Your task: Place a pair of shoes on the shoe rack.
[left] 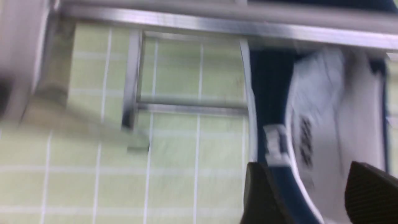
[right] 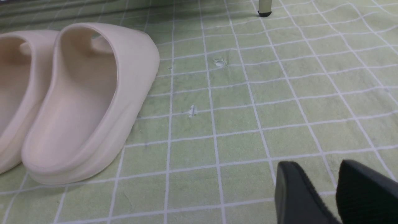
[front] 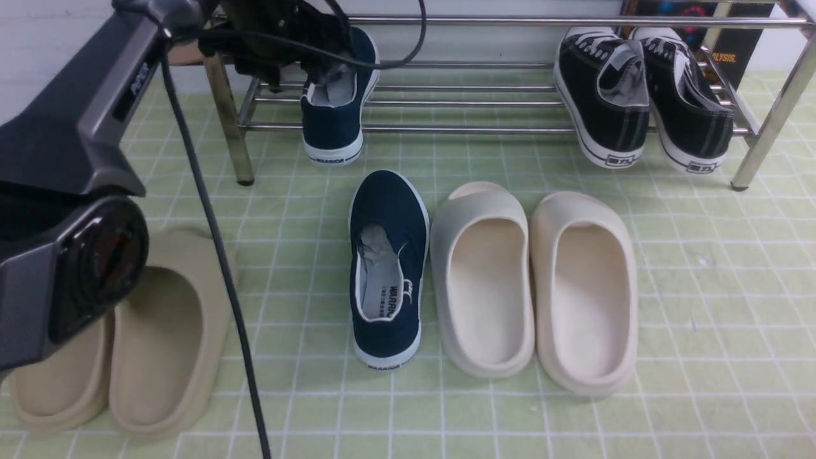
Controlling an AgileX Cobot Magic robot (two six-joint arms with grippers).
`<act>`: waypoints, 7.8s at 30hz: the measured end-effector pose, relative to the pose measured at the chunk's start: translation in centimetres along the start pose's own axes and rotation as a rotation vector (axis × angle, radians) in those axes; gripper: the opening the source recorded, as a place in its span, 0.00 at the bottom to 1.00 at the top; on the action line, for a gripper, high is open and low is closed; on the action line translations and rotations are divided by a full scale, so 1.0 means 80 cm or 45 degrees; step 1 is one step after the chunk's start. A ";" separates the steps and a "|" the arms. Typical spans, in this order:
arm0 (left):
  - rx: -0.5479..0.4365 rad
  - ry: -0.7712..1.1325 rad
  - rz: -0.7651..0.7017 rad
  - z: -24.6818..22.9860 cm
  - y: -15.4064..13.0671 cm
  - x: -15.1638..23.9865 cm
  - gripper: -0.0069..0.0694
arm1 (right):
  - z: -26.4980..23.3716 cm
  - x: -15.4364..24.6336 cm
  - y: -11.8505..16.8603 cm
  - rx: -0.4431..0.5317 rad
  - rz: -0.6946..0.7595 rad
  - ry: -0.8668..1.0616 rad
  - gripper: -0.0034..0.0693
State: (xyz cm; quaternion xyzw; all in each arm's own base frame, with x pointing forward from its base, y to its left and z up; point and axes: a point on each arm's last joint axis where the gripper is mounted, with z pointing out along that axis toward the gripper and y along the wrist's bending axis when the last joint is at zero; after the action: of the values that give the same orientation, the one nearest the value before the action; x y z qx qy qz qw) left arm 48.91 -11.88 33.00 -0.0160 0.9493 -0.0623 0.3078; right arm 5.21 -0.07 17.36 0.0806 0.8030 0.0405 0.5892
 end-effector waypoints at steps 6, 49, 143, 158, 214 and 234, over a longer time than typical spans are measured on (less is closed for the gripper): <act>0.232 0.094 0.014 -0.042 -0.019 0.014 0.56 | 0.000 0.000 0.000 0.000 0.000 0.000 0.38; 0.265 0.587 -0.020 0.055 -0.040 0.216 0.51 | 0.000 0.000 0.000 0.000 -0.001 0.000 0.38; 0.308 -0.120 0.005 0.087 -0.092 0.022 0.56 | 0.000 0.000 0.000 0.000 -0.001 0.000 0.38; 0.279 0.052 0.163 -0.018 -0.085 0.023 0.13 | 0.000 0.000 0.000 0.000 -0.001 0.000 0.38; 0.416 -0.420 0.430 -0.332 -0.009 0.196 0.07 | 0.000 0.000 0.000 0.000 0.000 0.000 0.38; 0.459 -0.977 0.295 -0.215 0.094 0.438 0.07 | 0.000 0.000 0.000 0.000 0.000 0.000 0.38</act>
State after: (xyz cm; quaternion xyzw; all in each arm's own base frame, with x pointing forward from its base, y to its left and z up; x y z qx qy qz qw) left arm 10.51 -4.99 25.46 0.1224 0.7358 -0.1815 0.6408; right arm 5.21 -0.07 17.36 0.0807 0.8029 0.0404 0.5892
